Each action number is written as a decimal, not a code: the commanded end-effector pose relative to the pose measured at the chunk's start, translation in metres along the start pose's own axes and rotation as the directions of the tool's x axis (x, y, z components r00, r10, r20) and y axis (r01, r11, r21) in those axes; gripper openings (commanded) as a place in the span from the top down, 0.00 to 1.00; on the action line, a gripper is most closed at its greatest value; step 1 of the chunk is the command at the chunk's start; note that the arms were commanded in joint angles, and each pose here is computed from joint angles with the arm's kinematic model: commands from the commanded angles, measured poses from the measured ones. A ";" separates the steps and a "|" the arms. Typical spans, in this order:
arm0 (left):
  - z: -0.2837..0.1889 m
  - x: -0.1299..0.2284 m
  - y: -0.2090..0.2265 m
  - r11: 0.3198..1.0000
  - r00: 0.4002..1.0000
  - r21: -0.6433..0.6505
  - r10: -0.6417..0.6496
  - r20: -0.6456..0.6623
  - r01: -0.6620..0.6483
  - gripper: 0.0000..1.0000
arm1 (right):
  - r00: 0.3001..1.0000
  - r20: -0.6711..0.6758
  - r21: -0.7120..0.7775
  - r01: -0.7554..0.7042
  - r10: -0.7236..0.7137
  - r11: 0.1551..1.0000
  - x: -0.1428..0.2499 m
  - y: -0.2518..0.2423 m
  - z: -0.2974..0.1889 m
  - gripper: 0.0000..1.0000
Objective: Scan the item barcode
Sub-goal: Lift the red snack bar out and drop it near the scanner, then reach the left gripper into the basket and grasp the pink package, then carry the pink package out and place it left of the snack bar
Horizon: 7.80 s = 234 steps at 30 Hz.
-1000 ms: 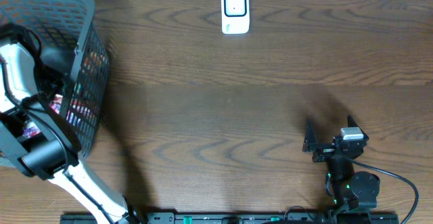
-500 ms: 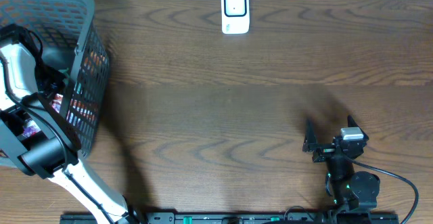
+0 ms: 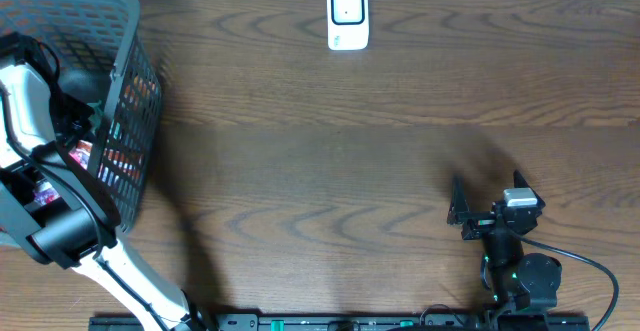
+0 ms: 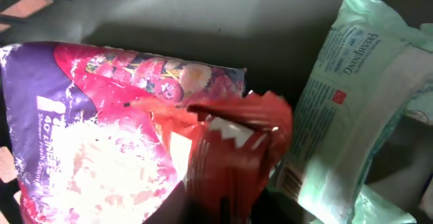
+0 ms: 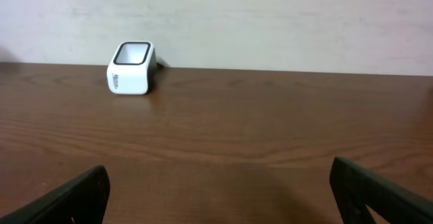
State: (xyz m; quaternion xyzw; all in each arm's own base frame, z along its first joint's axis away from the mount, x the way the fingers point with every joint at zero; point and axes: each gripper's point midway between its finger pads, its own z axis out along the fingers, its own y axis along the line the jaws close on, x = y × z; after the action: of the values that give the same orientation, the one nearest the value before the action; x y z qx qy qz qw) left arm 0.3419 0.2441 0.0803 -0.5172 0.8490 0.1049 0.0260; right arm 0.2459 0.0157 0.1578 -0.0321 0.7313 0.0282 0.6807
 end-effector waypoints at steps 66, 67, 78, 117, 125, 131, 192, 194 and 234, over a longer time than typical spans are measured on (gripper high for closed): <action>-0.180 0.399 -0.300 0.295 0.551 0.543 0.733 0.400 -0.786 0.92 | 1.000 0.000 0.012 -0.014 0.014 1.000 0.000 -0.003 0.000 0.01; -0.170 0.405 -0.304 0.293 0.543 0.537 0.742 0.394 -0.791 0.92 | 1.000 0.000 0.012 -0.014 0.014 1.000 0.000 -0.003 0.000 0.01; -0.169 0.464 -0.352 0.123 0.473 0.567 0.706 0.527 -0.815 0.35 | 1.000 0.000 0.012 -0.014 0.014 1.000 0.000 -0.003 0.000 0.01; -0.117 0.011 0.024 0.969 0.963 0.247 -0.066 0.260 -0.001 0.15 | 1.000 0.000 0.012 -0.014 0.014 1.000 0.000 -0.003 0.000 0.01; -0.038 0.024 0.038 0.999 0.983 -0.032 0.024 0.182 -0.019 0.15 | 1.000 0.000 0.012 -0.014 0.014 1.000 0.000 -0.003 0.000 0.01; -0.001 0.030 0.032 0.995 0.994 -0.083 0.055 0.099 -0.047 0.15 | 1.000 0.000 0.012 -0.014 0.014 1.000 0.000 -0.003 0.000 0.01; -0.330 0.239 -0.122 0.420 0.597 0.453 0.329 0.732 -0.787 0.93 | 1.000 0.000 0.011 -0.014 0.014 1.000 0.000 -0.002 0.000 0.01; -0.309 0.256 -0.146 0.405 0.580 0.431 0.406 0.706 -0.807 0.92 | 1.000 0.000 0.011 -0.014 0.014 1.000 0.000 -0.002 0.000 0.01; -0.309 0.250 -0.122 0.433 0.487 0.287 0.474 0.734 -0.854 0.02 | 1.000 0.000 0.011 -0.014 0.014 1.000 0.000 -0.002 0.000 0.01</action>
State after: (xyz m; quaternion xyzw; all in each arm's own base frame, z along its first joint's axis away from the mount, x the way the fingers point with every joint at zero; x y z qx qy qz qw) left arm 0.3532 -0.1221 0.3150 -0.0133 0.9237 -0.0920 0.3717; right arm 0.2459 0.0157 0.1578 -0.0321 0.7313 0.0282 0.6807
